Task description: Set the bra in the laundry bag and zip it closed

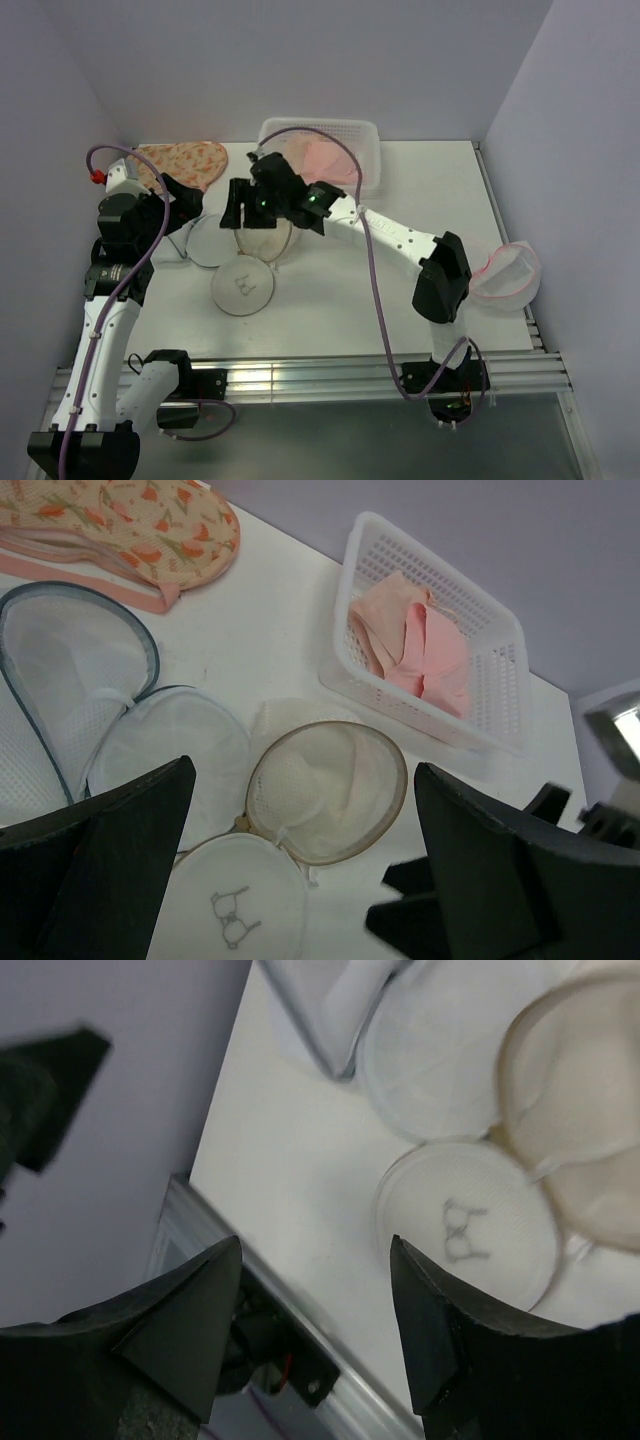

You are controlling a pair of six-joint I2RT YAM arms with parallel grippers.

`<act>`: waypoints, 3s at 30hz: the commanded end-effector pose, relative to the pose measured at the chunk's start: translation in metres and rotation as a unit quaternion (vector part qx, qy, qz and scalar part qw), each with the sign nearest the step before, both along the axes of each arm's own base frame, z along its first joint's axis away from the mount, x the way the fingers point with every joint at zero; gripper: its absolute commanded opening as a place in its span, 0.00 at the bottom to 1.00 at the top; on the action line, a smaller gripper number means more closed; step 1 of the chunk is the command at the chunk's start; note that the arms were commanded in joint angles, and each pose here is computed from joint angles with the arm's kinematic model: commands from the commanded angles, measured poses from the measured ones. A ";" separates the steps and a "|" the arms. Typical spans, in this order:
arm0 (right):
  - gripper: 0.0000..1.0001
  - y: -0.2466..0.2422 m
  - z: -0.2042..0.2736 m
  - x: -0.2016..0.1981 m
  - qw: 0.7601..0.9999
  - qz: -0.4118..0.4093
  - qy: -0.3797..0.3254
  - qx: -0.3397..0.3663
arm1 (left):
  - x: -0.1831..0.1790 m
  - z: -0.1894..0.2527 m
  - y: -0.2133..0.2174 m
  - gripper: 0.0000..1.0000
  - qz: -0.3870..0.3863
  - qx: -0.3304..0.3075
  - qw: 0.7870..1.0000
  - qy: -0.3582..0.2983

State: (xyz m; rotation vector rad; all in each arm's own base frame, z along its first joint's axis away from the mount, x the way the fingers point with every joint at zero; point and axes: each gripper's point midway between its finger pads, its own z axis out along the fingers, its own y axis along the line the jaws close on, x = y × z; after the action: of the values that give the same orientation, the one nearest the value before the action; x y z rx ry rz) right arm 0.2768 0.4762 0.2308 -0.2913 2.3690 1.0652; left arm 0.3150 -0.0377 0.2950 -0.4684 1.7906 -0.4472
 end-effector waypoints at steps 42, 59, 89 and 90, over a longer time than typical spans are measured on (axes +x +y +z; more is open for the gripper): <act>0.77 -0.260 -0.121 0.332 0.909 -0.349 -0.075 -0.217 | 0.008 0.000 -0.017 0.99 -0.046 -0.019 0.999 -0.001; 0.06 -0.254 -0.125 0.325 0.913 -0.346 -0.076 -0.201 | 0.010 -0.004 -0.016 0.99 -0.044 -0.019 0.999 0.005; 0.00 -0.254 0.166 0.207 0.881 -0.368 -0.291 -0.061 | 0.008 0.001 -0.016 0.99 -0.044 -0.018 0.999 -0.003; 0.00 -0.255 0.169 0.200 0.879 -0.368 -0.297 -0.061 | 0.008 0.002 -0.017 0.99 -0.046 -0.019 0.999 -0.004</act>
State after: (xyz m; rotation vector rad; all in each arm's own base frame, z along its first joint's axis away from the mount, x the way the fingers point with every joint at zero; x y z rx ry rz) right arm 0.5018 0.2292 0.3450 0.2102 1.8701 0.3648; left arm 0.3226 -0.0523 0.2795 -0.4348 1.8622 -0.5175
